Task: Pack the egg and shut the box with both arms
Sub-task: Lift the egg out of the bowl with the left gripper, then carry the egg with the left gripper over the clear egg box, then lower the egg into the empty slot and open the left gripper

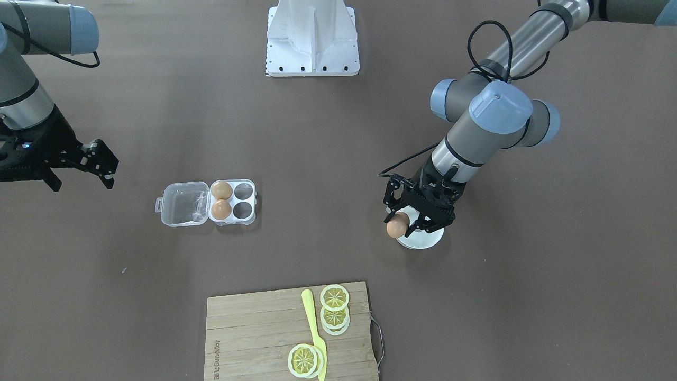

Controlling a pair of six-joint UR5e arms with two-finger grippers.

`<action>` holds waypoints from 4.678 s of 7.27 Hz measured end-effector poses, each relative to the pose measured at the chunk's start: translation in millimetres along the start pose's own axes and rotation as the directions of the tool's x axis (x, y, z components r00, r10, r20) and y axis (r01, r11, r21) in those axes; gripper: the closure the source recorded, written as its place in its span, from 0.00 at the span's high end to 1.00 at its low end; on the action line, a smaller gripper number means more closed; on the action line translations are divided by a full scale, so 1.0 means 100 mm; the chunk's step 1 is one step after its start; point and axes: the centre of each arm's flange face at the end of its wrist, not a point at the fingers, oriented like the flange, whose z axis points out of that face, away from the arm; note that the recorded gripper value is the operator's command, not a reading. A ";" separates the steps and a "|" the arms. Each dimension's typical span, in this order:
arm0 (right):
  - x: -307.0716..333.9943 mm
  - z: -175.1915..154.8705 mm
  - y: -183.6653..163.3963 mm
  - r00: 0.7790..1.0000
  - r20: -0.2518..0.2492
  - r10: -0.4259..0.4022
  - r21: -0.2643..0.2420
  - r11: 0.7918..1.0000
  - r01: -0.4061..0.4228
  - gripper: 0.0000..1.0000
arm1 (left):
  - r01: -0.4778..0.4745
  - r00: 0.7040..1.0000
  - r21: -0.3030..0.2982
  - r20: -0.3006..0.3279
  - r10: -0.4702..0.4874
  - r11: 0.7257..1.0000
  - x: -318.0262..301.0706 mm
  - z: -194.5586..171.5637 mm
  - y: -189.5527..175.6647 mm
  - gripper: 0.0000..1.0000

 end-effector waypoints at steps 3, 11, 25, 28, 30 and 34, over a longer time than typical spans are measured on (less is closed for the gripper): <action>0.25 0.13 -0.06 1.000 0.019 0.003 -0.021 1.000 -0.002 0.99 | 0.056 0.997 0.008 -0.056 -0.055 0.998 0.55 0.11 -0.14 0.00; 1.36 0.41 -0.13 0.999 0.052 0.000 -0.064 0.998 0.003 0.99 | 0.055 0.996 0.055 -0.071 -0.051 0.997 1.86 0.66 -0.50 0.00; 2.31 0.92 0.01 0.995 0.096 0.028 -0.059 0.998 -0.023 0.99 | -0.007 1.000 0.087 -0.005 0.007 0.996 3.13 1.32 -0.25 0.00; 2.33 0.91 0.01 0.995 0.095 0.032 -0.060 0.998 -0.026 0.99 | -0.006 1.000 0.086 -0.009 0.007 0.996 3.17 1.32 -0.24 0.00; 2.33 0.90 0.00 0.995 0.095 0.032 -0.057 0.998 -0.027 0.99 | 0.002 1.000 0.096 -0.020 0.000 0.995 3.20 1.29 -0.27 0.00; 2.32 0.88 -0.01 0.995 0.098 0.030 -0.052 0.998 -0.025 0.99 | 0.002 0.993 0.187 -0.117 0.021 0.982 3.16 1.18 -0.26 0.00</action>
